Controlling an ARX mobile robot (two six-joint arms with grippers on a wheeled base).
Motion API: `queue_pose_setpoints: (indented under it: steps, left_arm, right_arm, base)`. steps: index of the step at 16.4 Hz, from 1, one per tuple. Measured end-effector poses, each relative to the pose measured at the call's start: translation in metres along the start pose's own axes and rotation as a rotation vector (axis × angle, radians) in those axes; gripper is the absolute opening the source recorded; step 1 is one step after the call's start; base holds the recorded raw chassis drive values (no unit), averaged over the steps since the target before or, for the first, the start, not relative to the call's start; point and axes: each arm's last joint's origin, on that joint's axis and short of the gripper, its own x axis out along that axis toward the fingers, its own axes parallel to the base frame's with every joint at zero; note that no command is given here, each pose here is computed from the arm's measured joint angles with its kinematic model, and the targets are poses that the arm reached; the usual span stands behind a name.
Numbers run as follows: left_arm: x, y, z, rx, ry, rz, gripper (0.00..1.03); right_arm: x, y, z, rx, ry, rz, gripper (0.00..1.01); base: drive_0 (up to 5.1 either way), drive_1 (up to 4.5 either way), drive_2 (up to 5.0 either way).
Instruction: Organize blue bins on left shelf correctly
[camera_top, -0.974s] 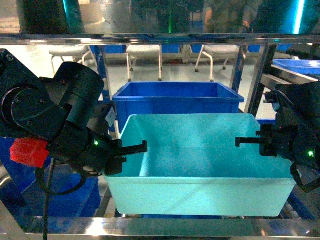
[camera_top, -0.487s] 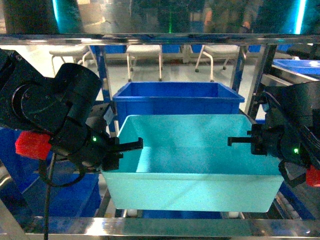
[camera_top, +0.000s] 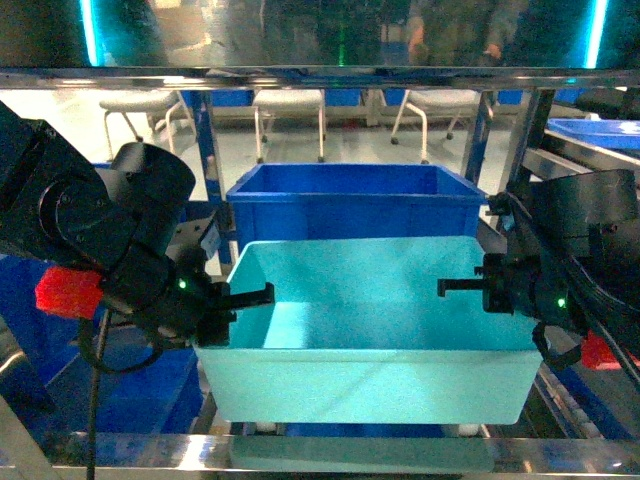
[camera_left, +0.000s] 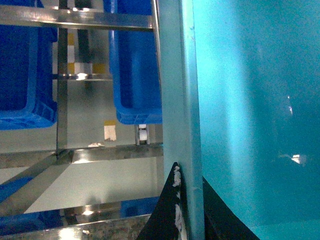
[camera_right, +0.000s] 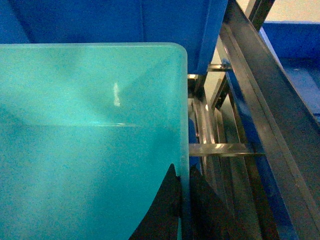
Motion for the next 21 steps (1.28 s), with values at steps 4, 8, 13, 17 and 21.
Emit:
queue_pose_setpoints:
  steps: [4,8,13,17,21]
  left_arm:
    - [0.000,-0.001,0.002,0.002,-0.005,-0.002,0.02]
    - [0.000,-0.001,0.002,0.002,-0.005,-0.002,0.02]
    - [0.009,-0.004,0.006,-0.011,0.007,0.008,0.02]
    - [0.025,0.009,0.012,-0.018,0.037,0.027,0.02]
    - [0.026,0.018,0.023,-0.019,0.030,0.025,0.02]
  right_arm:
    - [0.000,0.000,0.001,0.001,-0.003,-0.006,0.02]
    - [0.000,0.000,0.001,0.001,-0.003,-0.006,0.02]
    - [0.012,-0.006,0.000,-0.011,-0.001,0.015,0.02]
    - [0.024,0.001,-0.003,-0.029,0.015,0.028,0.02]
    - [0.032,0.011,-0.001,-0.041,0.013,0.034,0.02]
  base:
    - [0.0,0.00,0.0]
    - [0.0,0.00,0.0]
    - [0.0,0.00,0.0]
    - [0.0,0.00,0.0]
    - [0.0,0.00,0.0]
